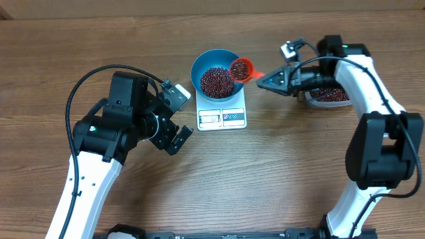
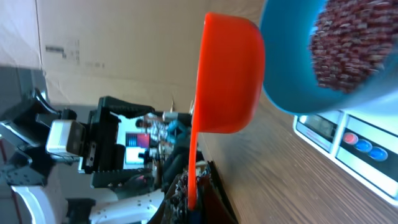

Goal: Scoop item into bowl and weigh 150g on scale
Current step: 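Tilt the red scoop over the blue bowl to pour beans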

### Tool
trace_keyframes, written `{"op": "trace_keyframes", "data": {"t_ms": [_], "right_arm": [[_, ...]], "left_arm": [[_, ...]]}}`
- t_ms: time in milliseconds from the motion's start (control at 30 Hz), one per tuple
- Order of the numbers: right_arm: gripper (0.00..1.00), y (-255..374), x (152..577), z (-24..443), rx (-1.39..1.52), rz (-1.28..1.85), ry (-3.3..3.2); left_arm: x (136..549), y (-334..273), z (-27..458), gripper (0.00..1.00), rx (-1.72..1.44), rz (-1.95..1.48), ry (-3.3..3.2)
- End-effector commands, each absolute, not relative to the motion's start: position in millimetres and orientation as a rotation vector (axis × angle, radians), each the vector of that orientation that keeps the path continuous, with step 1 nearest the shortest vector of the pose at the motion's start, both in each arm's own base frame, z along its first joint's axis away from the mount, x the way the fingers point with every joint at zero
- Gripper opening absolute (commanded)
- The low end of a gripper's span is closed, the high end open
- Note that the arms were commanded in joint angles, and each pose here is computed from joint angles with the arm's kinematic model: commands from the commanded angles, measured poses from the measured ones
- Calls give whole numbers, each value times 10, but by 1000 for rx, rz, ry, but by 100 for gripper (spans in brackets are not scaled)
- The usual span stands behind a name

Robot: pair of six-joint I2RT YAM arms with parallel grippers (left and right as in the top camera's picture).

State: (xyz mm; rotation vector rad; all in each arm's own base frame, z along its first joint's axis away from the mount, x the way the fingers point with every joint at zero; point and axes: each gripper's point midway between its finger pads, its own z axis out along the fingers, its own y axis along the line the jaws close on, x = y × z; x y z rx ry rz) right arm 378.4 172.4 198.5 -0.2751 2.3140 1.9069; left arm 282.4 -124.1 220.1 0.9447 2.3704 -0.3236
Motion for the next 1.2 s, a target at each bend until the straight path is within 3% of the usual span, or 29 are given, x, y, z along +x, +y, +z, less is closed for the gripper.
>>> {"op": "trace_keyframes", "data": {"t_ms": [0,167,500,1167], "right_arm": [[4,1903,3786,2043,-288,1967,2303],[4,2093,3858,1960,-335,1899,2352],[4,2053,4178,1494,-483,1384,2471],[4,1982,4275,1674,-642,851,2465]], "left_arm": [[2870,-1236,2291,100,935,-316,2349],[2870,-1236,2291,100,935,-316,2349],[2870,-1237,2291,100,935,-316,2349],[2870,-1236,2291,100,935,-316,2349]]}}
